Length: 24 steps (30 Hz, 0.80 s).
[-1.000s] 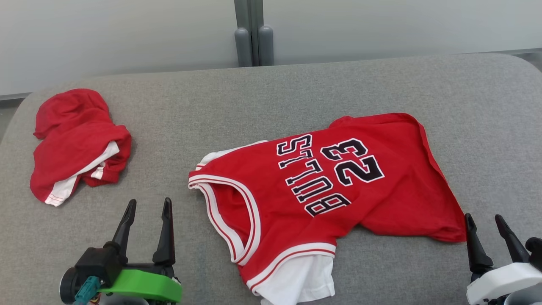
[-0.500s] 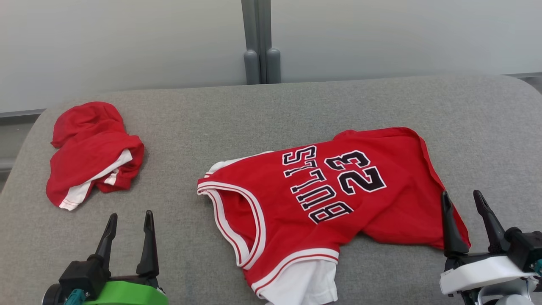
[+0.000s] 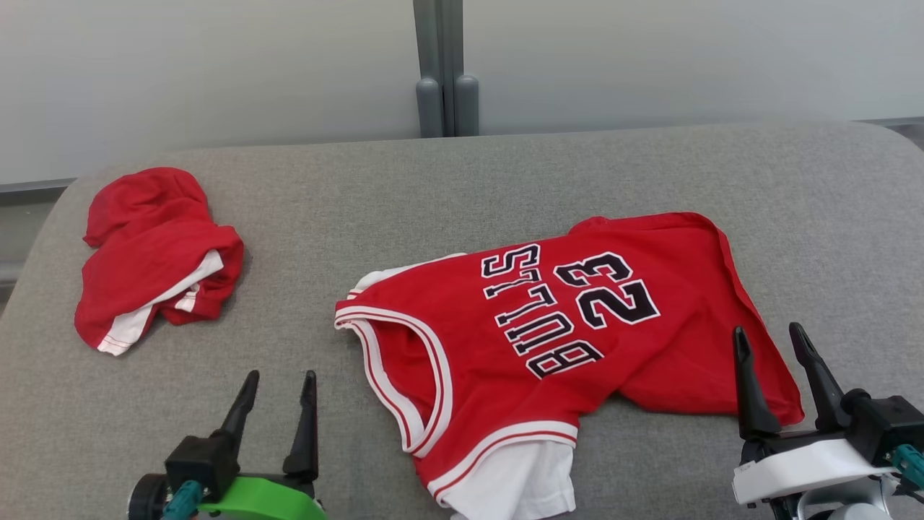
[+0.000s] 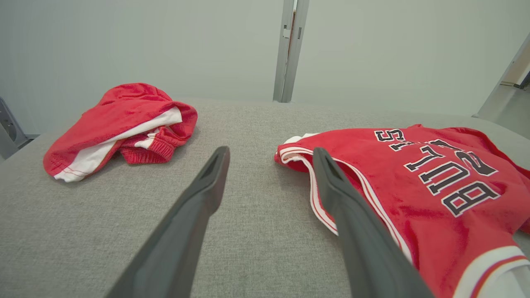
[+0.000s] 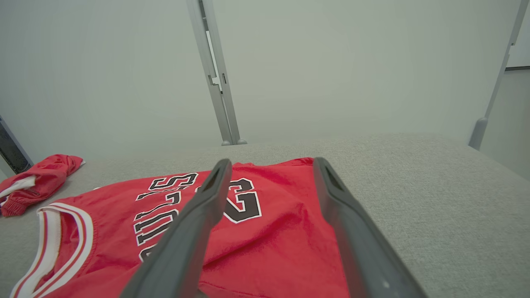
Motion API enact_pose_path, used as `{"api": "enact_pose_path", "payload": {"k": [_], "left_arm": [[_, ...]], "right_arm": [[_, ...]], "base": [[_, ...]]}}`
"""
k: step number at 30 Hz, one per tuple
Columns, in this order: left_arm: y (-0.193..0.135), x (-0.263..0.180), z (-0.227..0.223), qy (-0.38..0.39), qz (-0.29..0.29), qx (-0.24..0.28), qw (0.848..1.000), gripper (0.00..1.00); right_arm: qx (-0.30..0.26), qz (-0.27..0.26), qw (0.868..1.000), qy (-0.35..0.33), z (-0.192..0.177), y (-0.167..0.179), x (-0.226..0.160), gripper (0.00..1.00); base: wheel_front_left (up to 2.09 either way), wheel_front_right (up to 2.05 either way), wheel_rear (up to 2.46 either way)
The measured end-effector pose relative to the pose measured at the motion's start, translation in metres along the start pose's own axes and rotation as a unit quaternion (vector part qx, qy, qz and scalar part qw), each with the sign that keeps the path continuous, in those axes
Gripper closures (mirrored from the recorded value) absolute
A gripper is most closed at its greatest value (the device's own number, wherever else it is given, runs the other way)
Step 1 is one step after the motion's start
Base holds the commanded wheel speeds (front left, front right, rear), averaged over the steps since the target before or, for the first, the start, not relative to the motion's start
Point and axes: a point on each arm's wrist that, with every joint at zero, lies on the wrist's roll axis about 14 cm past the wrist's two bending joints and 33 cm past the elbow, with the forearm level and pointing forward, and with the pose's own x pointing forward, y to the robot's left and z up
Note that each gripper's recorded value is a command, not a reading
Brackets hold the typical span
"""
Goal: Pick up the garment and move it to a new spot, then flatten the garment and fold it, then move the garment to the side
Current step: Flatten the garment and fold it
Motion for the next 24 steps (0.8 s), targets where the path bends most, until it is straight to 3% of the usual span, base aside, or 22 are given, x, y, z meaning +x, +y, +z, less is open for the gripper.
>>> {"api": "enact_pose_path", "payload": {"k": [7, 16, 23, 24], "left_arm": [[-0.046, 0.007, -0.043, 0.072, -0.08, -0.007, 0.994, 0.0], [-0.081, -0.009, -0.097, 0.166, -0.139, -0.024, 0.976, 0.0], [-0.086, -0.002, -0.113, 0.195, -0.149, -0.026, 0.969, 0.0], [-0.087, 0.0, -0.114, 0.197, -0.149, -0.027, 0.969, 0.04]], "right_arm": [[-0.001, -0.005, 1.0, 0.005, -0.004, -0.003, 0.005, 0.0], [-0.004, -0.024, 1.0, 0.014, -0.009, -0.016, 0.006, 0.0], [-0.005, -0.031, 0.999, 0.015, -0.011, -0.019, 0.01, 0.0], [-0.005, -0.031, 0.999, 0.016, -0.012, -0.02, 0.009, 0.0]], "base": [[0.0, 0.0, 0.0], [0.0, 0.0, 0.0], [0.0, 0.0, 0.0], [0.0, 0.0, 0.0]]}}
